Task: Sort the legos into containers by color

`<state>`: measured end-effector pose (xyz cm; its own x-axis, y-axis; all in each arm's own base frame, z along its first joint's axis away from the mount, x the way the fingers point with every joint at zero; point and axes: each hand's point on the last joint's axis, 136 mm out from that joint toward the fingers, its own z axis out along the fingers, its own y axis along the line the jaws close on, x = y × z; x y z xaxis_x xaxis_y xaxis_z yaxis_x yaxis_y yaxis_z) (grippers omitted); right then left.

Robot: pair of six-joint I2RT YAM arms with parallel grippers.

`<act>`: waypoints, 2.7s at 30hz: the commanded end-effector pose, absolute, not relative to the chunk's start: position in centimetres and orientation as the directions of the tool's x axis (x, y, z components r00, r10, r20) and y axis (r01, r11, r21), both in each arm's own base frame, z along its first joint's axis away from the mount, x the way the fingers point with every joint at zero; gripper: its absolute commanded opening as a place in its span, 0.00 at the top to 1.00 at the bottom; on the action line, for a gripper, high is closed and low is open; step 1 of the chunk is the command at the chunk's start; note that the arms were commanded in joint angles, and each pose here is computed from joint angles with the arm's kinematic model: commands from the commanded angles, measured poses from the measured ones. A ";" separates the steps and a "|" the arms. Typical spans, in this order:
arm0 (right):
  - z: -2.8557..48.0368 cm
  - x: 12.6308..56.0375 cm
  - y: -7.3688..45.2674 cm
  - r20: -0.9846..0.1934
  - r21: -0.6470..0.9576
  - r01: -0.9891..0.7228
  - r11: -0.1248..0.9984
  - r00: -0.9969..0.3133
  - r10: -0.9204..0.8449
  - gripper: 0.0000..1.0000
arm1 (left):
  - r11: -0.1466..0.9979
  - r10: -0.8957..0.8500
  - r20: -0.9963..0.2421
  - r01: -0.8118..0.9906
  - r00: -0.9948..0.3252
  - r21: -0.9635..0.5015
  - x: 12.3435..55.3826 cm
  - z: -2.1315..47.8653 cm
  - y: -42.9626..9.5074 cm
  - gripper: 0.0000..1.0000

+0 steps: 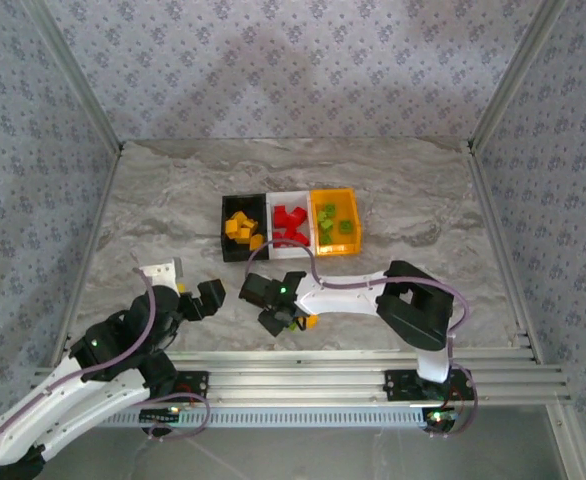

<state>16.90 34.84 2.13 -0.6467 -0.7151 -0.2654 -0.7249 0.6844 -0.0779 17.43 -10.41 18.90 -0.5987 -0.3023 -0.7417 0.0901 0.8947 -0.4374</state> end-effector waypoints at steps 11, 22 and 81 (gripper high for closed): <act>1.8 17.2 34.3 -0.305 -0.084 -0.711 0.698 -0.648 -0.697 0.69 | 0.894 -0.308 -0.751 0.092 -0.584 -0.438 17.6 19.4 -10.2 0.00; 11.7 21.0 34.0 -0.580 0.095 -0.602 0.793 -0.681 -0.447 0.72 | 0.885 -0.318 -0.736 0.092 -0.597 -0.457 17.8 18.8 -10.9 0.00; 6.3 23.0 31.2 -0.338 -0.041 -0.571 0.820 -0.764 -0.549 0.33 | 0.889 -0.280 -0.665 0.074 -0.692 -0.452 18.6 15.4 -13.1 0.00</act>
